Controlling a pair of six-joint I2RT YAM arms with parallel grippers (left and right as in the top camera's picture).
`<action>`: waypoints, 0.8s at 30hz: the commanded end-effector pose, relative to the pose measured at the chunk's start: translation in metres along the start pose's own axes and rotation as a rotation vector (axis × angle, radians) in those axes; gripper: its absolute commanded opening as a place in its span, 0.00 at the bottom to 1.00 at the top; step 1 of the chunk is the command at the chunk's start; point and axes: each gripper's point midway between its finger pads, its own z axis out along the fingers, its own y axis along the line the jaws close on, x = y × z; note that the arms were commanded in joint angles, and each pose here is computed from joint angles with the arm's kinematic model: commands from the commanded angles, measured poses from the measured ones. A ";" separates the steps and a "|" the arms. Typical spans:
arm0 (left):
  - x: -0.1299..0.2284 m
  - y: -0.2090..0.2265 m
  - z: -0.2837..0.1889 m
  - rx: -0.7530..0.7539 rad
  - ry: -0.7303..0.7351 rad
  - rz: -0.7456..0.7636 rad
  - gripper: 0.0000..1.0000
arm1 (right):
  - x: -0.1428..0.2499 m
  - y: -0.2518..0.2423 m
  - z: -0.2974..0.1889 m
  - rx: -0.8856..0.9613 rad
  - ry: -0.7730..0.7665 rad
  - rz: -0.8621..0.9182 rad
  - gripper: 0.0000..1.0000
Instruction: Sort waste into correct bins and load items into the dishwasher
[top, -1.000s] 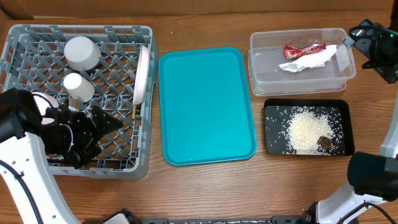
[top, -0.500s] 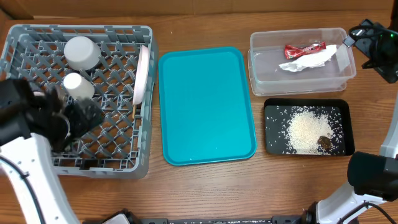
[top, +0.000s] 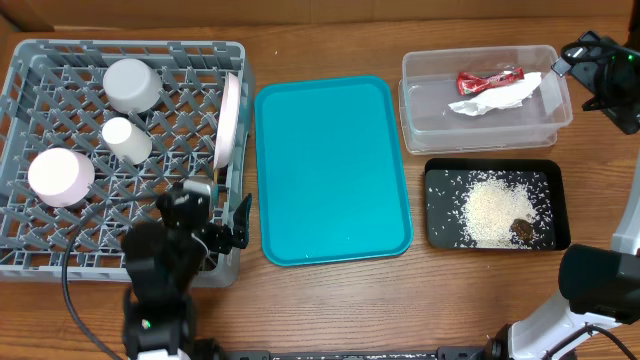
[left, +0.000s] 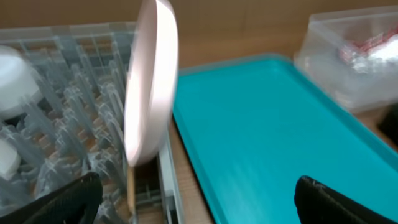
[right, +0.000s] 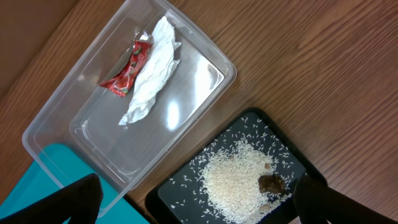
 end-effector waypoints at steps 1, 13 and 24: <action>0.021 -0.004 -0.008 -0.017 -0.120 0.004 1.00 | -0.002 0.000 -0.008 -0.011 -0.020 0.000 1.00; 0.013 0.000 -0.029 -0.151 -0.338 0.063 1.00 | -0.002 0.000 -0.008 -0.011 -0.020 0.000 1.00; 0.031 0.007 -0.030 -0.231 -0.265 0.099 1.00 | -0.002 0.000 -0.008 -0.011 -0.020 0.000 1.00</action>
